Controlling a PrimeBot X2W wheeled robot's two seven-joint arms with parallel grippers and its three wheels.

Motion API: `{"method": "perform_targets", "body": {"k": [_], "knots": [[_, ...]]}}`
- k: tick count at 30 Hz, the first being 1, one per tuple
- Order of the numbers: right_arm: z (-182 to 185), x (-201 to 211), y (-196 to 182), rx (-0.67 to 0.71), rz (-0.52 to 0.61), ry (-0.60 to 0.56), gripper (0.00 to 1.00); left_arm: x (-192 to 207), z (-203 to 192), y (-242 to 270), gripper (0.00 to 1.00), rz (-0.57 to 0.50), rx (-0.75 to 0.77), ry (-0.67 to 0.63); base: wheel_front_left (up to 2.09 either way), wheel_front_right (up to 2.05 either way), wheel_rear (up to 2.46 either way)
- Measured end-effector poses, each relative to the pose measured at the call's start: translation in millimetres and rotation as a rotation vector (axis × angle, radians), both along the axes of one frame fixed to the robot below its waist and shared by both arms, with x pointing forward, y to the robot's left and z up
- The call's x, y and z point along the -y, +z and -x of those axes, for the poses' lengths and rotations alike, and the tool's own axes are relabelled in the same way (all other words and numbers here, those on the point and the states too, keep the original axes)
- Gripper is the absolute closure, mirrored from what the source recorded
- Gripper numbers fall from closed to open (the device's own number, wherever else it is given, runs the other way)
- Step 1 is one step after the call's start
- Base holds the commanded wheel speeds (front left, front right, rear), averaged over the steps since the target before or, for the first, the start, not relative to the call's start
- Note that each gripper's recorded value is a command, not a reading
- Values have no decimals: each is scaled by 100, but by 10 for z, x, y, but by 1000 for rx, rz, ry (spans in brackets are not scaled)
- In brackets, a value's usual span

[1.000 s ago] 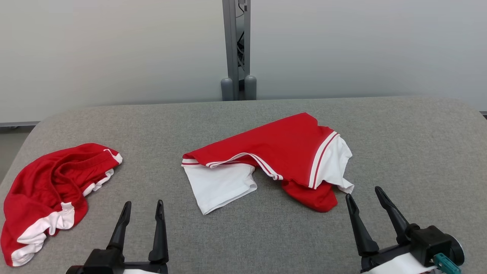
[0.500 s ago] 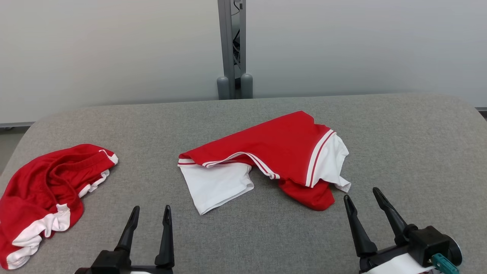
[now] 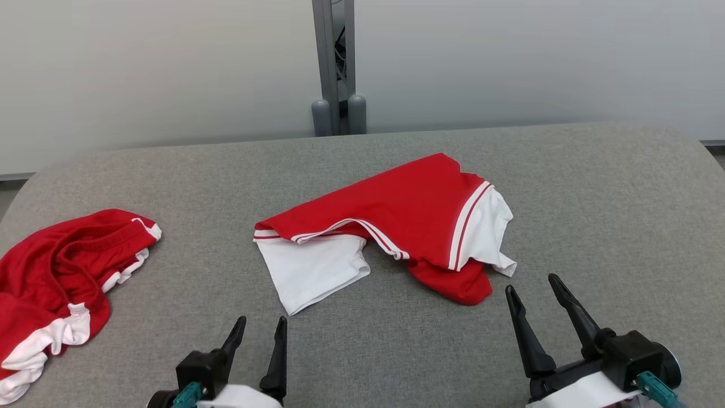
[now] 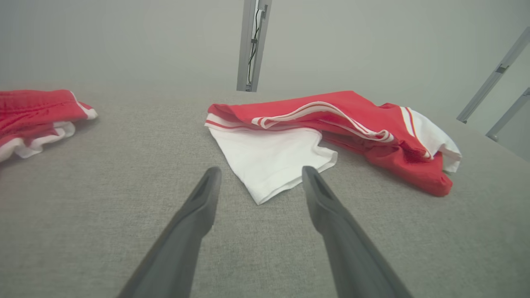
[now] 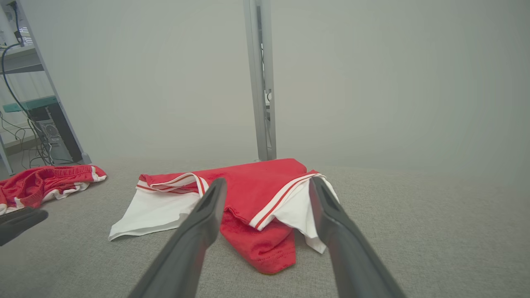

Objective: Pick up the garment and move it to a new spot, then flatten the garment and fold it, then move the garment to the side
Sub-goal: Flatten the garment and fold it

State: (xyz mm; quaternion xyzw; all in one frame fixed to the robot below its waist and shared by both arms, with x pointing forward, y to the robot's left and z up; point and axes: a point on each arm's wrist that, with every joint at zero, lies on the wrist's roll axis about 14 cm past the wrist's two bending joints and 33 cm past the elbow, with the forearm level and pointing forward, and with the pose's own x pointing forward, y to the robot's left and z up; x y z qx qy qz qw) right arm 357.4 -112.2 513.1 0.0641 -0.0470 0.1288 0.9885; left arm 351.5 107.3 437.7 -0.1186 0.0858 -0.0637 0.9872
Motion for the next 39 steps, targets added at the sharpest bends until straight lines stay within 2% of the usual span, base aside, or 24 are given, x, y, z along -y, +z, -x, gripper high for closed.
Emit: {"method": "perform_targets", "body": {"k": [13, 30, 31, 32, 36, 39], "knots": [[-166, -19, -90, -28, -9, 5, 0, 215, -443, -295, 0, -26, -118, -54, 0, 0, 0], [-294, 143, -230, -67, 0, -42, 0, 346, -674, -827, 0, -129, -304, -101, 0, 0, 0], [-295, 145, -228, -67, 0, -43, 0, 353, -680, -828, 41, -132, -304, -106, 0, 0, 0], [-293, 148, -225, -66, -1, -44, 0, 366, -683, -822, 98, -135, -299, -116, 0, 0, 0], [-293, 161, -167, -51, -10, -48, 0, 444, -675, -777, 100, -118, -282, -154, 0, 0, 0], [-279, 166, -118, -38, -16, -50, 0, 542, -724, -608, 100, -48, -233, -177, 0, 0, 0]]}}
